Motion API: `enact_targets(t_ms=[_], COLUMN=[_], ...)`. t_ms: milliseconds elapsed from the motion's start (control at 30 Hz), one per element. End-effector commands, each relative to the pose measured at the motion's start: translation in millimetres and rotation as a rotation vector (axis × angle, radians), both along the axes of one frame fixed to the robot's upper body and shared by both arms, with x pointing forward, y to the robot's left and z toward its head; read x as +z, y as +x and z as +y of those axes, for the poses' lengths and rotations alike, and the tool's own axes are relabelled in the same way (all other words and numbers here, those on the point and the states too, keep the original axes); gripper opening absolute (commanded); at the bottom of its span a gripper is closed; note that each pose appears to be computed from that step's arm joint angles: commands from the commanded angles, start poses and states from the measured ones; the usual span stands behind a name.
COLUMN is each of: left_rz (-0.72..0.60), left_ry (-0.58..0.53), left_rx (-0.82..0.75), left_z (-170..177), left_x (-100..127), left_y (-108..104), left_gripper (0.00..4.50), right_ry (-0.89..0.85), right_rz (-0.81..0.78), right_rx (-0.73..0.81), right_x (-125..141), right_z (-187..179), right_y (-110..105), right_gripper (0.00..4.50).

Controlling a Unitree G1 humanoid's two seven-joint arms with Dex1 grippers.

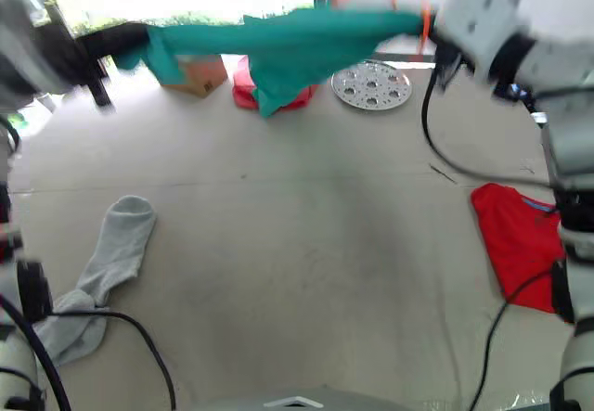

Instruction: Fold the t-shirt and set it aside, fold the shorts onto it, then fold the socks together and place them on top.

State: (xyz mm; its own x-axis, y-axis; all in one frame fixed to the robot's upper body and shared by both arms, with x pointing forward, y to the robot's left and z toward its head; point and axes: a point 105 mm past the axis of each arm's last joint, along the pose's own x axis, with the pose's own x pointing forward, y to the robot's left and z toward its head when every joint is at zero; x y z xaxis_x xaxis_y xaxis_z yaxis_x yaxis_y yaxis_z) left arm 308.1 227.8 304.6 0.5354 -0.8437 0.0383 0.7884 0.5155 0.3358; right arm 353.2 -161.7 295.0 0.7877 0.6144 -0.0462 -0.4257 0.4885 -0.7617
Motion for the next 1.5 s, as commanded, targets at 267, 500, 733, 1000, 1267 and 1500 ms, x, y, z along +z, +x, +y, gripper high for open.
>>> enact_targets(t_ms=[267,500,733,1000,1267,1500], left_rz=[0.377,0.669,0.855,0.536,0.326,0.704], left_ry=[0.260,0.298,0.165,0.338,0.225,0.186], left_rx=[-0.193,-0.316,-0.365,-0.160,-0.176,-0.448], left_z=[-43.5,-44.2,-48.8,-12.2,-42.2,-37.6], left_x=[-152.5,-186.8,-168.2,-148.0,-103.4,-117.3], left_y=[-130.5,-198.9,-223.7,-110.0,-22.9,-99.4], left_gripper=[0.00,0.00,0.00,0.00,0.00,0.00], right_ry=[-0.064,-0.101,-0.065,0.199,0.195,0.180], right_rz=[0.544,0.800,0.932,0.940,0.865,1.026], right_rx=[-0.038,0.069,0.146,0.051,0.004,0.222], right_x=[-170.5,-206.3,-192.6,-158.2,-137.7,-138.4], right_z=[-44.9,-47.5,-46.1,-47.8,-36.0,-11.1], right_y=[-98.5,-161.0,-185.6,-134.6,-91.2,-153.0], right_gripper=[0.07,0.07,0.07,0.07,0.07,0.07])
